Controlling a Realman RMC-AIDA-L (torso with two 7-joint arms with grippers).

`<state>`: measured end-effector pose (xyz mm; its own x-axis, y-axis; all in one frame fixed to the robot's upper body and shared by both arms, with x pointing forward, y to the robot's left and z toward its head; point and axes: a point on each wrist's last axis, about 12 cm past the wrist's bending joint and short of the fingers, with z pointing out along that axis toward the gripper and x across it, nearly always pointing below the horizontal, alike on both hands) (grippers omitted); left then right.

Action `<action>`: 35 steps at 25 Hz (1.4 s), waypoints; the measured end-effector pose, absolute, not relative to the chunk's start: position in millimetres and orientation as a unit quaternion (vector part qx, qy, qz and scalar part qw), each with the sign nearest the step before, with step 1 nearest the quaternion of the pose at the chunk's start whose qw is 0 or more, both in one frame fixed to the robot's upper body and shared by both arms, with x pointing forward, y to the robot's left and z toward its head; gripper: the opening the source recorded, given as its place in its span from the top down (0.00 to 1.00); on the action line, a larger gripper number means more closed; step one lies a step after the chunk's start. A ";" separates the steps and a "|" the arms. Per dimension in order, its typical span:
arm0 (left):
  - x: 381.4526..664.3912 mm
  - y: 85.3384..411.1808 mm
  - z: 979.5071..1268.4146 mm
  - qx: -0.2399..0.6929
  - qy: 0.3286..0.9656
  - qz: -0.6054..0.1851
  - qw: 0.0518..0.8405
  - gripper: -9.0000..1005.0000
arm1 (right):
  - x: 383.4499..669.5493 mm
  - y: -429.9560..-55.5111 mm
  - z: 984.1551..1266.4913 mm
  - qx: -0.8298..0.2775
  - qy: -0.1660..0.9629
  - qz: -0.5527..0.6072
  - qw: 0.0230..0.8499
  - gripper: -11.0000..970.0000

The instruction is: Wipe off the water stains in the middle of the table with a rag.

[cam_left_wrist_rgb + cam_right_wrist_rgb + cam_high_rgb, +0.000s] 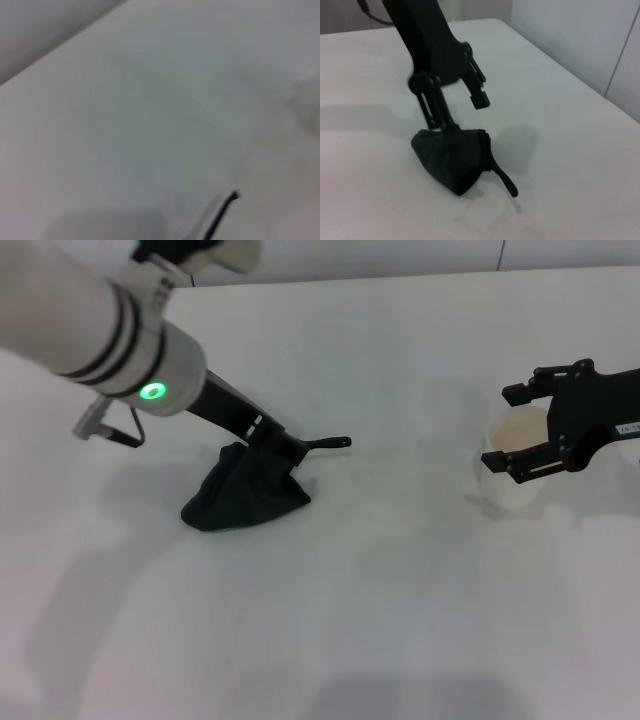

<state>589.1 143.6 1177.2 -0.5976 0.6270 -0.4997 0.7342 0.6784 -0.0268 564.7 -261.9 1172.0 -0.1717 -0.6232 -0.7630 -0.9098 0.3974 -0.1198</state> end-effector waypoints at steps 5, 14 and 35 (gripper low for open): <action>574.9 173.4 1188.5 0.341 0.881 -0.197 0.263 0.12 | 564.2 -262.5 1172.5 -0.516 0.742 0.185 0.386 0.10; 565.6 241.6 1159.9 0.271 0.855 -0.309 0.316 0.12 | 563.1 -261.7 1172.0 -0.513 0.742 0.190 0.386 0.10; 531.7 272.7 1082.3 0.314 0.777 -0.388 0.385 0.12 | 552.4 -254.8 1168.9 -0.485 0.721 0.266 0.418 0.10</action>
<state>531.7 272.7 1082.3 -0.5068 0.1899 -0.8409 0.7861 0.5023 -0.3603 552.4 -254.8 1168.9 -0.1805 -0.4761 -0.8607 -0.9212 0.3885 -0.0217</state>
